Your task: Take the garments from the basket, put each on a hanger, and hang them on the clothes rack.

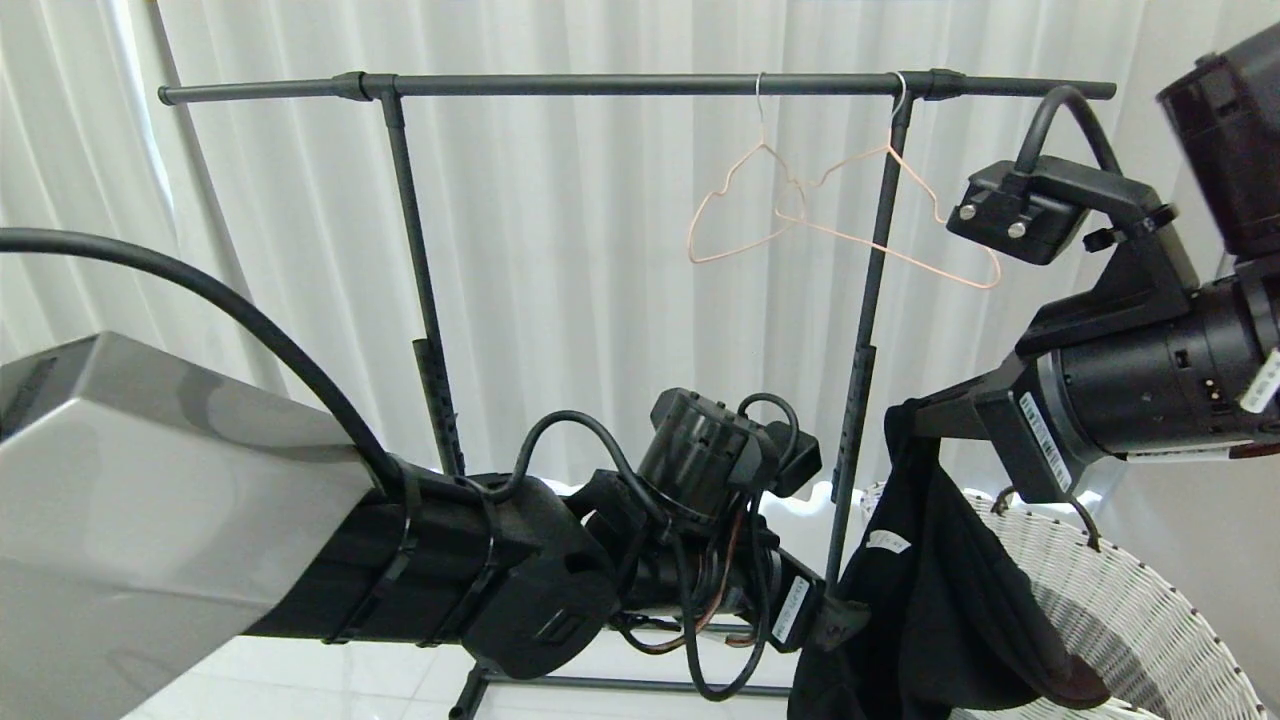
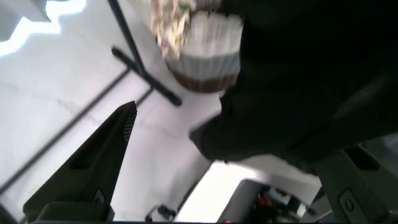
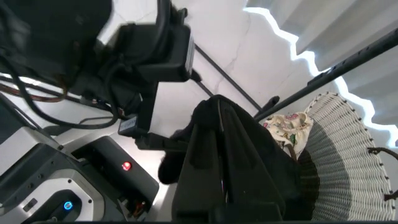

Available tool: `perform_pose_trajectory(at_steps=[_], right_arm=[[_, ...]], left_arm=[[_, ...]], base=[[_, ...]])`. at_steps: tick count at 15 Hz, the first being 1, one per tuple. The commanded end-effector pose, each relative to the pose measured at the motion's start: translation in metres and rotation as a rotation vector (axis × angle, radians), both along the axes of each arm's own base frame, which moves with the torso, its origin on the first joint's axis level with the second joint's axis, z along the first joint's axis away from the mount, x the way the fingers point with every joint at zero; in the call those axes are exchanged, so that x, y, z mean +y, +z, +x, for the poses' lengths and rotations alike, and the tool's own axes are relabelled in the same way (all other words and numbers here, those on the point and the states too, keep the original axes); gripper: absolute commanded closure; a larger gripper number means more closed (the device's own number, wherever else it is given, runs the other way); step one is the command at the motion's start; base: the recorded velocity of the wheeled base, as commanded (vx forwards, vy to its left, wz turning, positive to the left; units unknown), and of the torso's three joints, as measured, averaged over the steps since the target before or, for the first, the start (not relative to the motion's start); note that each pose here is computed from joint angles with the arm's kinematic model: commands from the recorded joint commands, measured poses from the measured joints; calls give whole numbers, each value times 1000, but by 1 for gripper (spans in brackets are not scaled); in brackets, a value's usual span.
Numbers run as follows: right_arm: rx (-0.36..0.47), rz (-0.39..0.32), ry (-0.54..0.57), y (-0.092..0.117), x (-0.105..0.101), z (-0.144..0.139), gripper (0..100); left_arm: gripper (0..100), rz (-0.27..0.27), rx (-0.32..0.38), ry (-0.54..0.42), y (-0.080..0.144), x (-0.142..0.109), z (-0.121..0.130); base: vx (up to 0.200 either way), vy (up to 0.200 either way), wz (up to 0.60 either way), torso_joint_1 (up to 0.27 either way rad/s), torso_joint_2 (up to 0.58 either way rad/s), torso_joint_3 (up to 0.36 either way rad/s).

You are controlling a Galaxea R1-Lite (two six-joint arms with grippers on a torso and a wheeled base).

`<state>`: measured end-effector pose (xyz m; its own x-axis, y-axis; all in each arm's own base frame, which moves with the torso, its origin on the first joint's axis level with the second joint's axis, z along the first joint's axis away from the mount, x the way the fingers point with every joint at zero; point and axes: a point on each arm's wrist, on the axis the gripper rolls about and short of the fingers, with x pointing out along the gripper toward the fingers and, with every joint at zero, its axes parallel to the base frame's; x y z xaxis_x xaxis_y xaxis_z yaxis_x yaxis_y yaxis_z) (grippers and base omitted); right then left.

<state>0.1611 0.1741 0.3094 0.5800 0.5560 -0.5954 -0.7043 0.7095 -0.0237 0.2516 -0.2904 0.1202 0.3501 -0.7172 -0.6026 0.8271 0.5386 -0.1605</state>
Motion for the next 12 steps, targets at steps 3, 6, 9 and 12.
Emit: perform_pose_trajectory(at_steps=[3, 6, 9, 12], right_arm=[[-14, 15, -1, 5, -6, -5, 100], [-13, 14, -1, 5, -8, -7, 100], [-16, 17, -1, 6, -10, -9, 100], [-14, 13, -2, 5, -11, -10, 100]], left_arm=[[0, 71, 57, 3, -23, 11, -9], [0, 82, 54, 13, -23, 14, -12], [0, 99, 44, 34, -24, 15, -12], [100, 111, 53, 32, -28, 17, -14]], base=[[0, 0, 0, 0, 0, 0], [0, 0, 0, 0, 0, 0], [0, 0, 0, 0, 0, 0], [0, 0, 0, 0, 0, 0]])
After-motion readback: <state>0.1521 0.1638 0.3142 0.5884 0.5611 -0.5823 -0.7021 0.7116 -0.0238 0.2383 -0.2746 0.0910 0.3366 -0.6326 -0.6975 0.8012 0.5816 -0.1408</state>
